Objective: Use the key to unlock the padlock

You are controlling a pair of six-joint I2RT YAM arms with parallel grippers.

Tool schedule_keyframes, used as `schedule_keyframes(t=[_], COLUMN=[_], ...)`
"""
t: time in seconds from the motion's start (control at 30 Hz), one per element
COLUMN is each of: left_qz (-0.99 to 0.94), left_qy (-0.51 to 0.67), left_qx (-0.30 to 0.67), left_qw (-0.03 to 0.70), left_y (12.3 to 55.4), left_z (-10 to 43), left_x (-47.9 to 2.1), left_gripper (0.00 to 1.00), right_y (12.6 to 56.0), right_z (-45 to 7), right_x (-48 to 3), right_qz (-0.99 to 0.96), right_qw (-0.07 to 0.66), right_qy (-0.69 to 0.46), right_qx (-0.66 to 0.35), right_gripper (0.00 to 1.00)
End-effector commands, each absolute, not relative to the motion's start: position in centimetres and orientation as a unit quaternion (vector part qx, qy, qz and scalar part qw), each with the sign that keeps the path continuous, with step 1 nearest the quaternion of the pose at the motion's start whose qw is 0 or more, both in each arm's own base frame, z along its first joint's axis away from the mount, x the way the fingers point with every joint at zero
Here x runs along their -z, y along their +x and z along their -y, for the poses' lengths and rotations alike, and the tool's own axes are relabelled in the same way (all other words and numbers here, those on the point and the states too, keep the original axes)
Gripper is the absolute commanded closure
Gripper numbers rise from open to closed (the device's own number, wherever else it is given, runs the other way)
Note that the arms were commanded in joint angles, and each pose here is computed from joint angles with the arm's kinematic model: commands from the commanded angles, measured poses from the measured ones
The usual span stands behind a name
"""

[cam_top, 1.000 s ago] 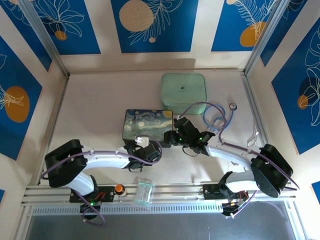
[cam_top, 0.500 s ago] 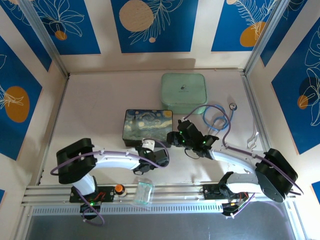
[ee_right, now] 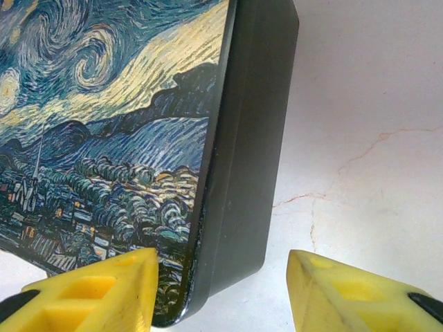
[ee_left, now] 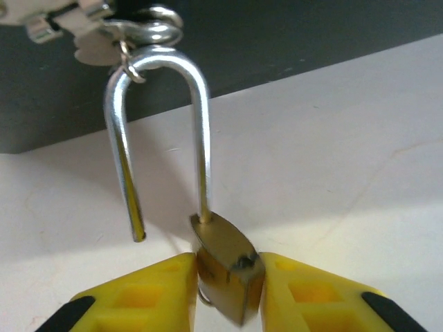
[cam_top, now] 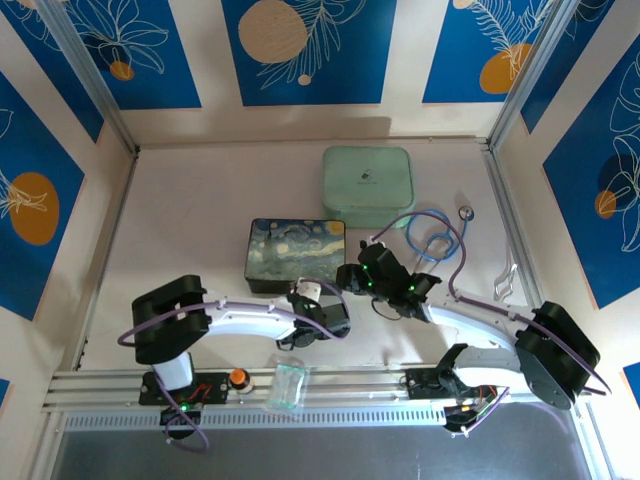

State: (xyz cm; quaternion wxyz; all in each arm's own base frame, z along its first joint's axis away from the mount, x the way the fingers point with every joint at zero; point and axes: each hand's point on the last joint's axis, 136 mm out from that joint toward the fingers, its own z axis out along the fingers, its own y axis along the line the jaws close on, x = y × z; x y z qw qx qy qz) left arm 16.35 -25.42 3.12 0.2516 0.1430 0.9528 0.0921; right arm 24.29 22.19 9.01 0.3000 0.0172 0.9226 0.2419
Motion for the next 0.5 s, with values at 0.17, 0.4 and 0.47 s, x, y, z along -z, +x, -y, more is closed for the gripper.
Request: schedule_keyframes(t=[0.17, 0.4, 0.47], left_qz=[-0.953, -0.941, -0.935], left_qy=[0.141, 0.099, 0.078], left_qx=[-0.029, 0.074, 0.126], left_qw=[0.267, 0.316, 0.323], left_y=[15.8, 17.3, 17.9], left_z=[26.4, 24.9, 24.2], left_x=[-6.7, -12.0, -13.3], left_gripper=[0.36, 0.01, 0.01], right_y=[22.8, 20.7, 19.7], right_z=[-20.6, -20.3, -20.5], right_x=[-8.4, -10.4, -10.8], right_qz=[-0.923, -0.908, -0.909], right_qw=[0.306, 0.3, 0.292], right_qy=[0.017, -0.016, -0.027], right_qx=[-0.233, -0.291, -0.296], right_gripper=[0.18, 0.01, 0.01])
